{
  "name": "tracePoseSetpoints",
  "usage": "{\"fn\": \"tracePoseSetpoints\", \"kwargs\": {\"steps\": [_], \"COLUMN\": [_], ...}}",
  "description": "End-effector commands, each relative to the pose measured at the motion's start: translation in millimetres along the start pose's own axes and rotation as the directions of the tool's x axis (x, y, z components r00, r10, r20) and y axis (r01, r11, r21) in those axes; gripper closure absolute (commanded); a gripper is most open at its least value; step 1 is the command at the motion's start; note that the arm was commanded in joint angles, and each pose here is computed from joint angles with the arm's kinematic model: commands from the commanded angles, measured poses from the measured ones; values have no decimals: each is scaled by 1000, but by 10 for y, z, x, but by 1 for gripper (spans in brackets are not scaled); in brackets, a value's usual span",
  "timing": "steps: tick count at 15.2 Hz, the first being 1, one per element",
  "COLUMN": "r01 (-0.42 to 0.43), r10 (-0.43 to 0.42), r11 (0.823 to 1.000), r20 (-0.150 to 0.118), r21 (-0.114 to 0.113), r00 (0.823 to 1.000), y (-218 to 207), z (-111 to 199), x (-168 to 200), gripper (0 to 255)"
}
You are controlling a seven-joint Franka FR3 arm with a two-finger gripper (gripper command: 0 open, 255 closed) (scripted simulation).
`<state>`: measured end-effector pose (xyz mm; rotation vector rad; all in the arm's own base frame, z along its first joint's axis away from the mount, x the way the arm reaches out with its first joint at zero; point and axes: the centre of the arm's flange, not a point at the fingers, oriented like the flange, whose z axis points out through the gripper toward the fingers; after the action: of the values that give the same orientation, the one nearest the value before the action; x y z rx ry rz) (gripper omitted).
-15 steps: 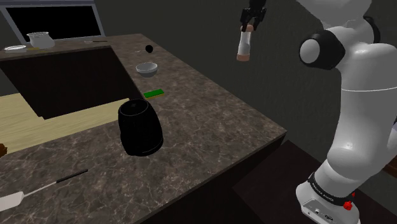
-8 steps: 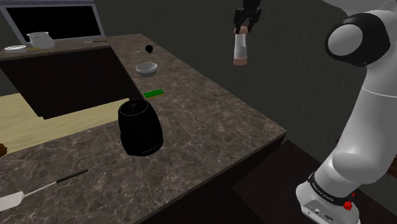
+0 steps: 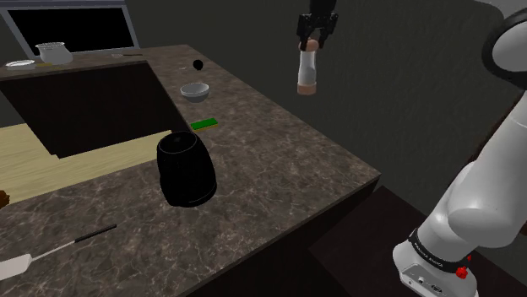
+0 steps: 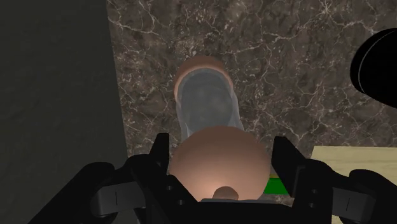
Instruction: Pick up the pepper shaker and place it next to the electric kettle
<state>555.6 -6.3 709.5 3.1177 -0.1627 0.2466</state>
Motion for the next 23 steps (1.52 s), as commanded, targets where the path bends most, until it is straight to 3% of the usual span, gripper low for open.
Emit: {"fn": "tracePoseSetpoints", "kwargs": {"steps": [1,23], "r01": [-2,-2], "r10": [2,2], "r11": [1000,1000], "r20": [0,0], "r21": [0,0], "r00": [1000,1000], "y": [-241,-2897], "z": [-26,-219], "x": [-84,-1242], "gripper": [255,255]}}
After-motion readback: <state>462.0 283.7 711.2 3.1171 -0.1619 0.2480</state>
